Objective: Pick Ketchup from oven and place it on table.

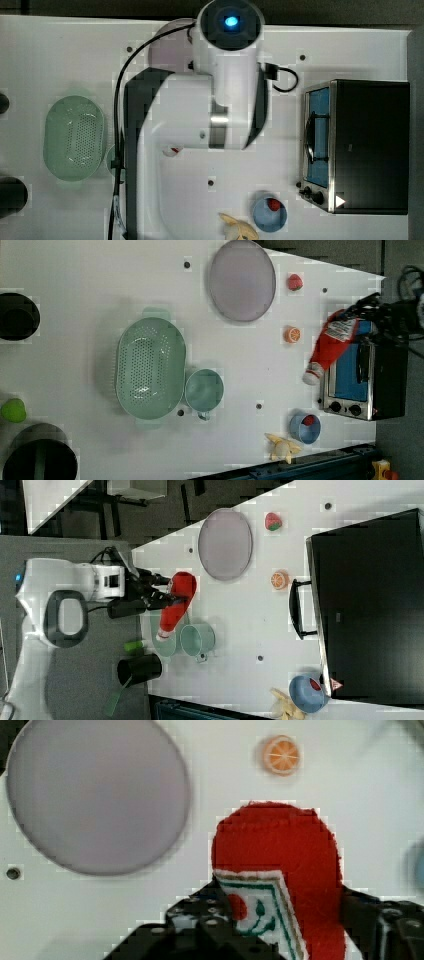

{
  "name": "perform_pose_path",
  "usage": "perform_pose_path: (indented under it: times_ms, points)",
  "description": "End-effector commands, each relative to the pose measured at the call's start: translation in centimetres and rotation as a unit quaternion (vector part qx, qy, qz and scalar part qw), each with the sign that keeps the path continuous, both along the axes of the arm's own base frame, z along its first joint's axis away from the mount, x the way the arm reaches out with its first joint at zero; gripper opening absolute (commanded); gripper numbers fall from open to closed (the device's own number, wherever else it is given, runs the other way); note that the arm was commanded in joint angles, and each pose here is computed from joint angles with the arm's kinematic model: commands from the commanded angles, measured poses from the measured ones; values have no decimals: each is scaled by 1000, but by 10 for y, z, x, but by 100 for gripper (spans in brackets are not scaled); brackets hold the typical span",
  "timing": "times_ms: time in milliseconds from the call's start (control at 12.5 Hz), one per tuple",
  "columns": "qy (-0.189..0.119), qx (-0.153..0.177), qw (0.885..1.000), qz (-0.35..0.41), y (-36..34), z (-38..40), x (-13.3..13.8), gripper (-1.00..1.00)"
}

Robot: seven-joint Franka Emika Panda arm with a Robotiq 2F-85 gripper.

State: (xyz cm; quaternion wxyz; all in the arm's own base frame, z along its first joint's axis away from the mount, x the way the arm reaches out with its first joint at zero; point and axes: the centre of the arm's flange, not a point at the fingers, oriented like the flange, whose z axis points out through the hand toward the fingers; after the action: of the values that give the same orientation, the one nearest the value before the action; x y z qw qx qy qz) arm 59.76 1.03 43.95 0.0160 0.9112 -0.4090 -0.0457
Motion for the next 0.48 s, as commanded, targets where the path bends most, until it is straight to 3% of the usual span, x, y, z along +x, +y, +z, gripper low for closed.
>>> perform_pose_path:
  times_ms: [80,480]
  points:
    - [5,6,1000,-12,-8,-35,-19,27]
    - [37,-4,999,-25,-20,-137,-54,27]
